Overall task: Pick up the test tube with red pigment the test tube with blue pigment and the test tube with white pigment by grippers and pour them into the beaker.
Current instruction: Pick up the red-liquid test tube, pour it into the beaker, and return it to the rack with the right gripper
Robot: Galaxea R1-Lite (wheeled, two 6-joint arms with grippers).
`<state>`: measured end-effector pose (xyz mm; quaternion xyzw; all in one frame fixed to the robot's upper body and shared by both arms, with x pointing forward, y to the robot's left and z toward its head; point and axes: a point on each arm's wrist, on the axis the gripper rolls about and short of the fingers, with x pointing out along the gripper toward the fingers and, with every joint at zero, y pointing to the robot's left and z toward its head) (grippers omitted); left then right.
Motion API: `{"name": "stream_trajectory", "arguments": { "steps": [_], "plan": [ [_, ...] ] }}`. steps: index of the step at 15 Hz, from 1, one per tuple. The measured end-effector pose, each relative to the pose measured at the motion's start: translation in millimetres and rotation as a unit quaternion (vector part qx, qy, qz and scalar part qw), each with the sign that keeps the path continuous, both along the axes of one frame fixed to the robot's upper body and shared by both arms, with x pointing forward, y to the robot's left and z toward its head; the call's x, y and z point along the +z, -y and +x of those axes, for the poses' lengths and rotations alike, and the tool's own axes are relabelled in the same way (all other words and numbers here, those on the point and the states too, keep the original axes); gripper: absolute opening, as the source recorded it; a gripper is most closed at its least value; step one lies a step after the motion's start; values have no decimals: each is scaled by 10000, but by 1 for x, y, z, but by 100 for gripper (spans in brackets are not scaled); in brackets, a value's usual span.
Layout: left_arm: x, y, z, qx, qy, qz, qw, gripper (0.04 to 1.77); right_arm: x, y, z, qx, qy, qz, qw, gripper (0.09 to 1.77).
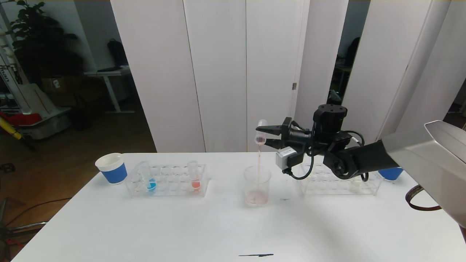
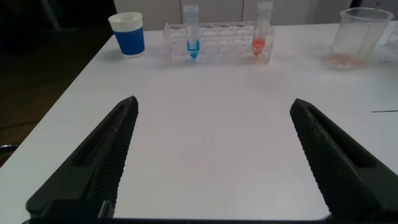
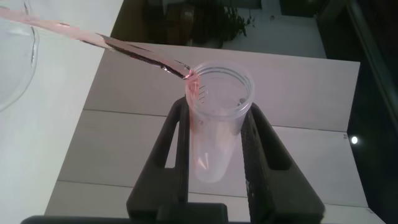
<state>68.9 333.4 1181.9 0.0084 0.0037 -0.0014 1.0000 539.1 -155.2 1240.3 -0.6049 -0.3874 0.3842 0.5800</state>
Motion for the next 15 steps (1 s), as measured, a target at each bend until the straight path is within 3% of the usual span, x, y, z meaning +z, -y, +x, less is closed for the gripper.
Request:
{"name": "stream_trajectory", "arguments": {
  "steps": [15],
  "plan": [
    [0,0,0,-2,0,0,10000,175,6,4,1,136,986,-350,9944,58]
  ]
}}
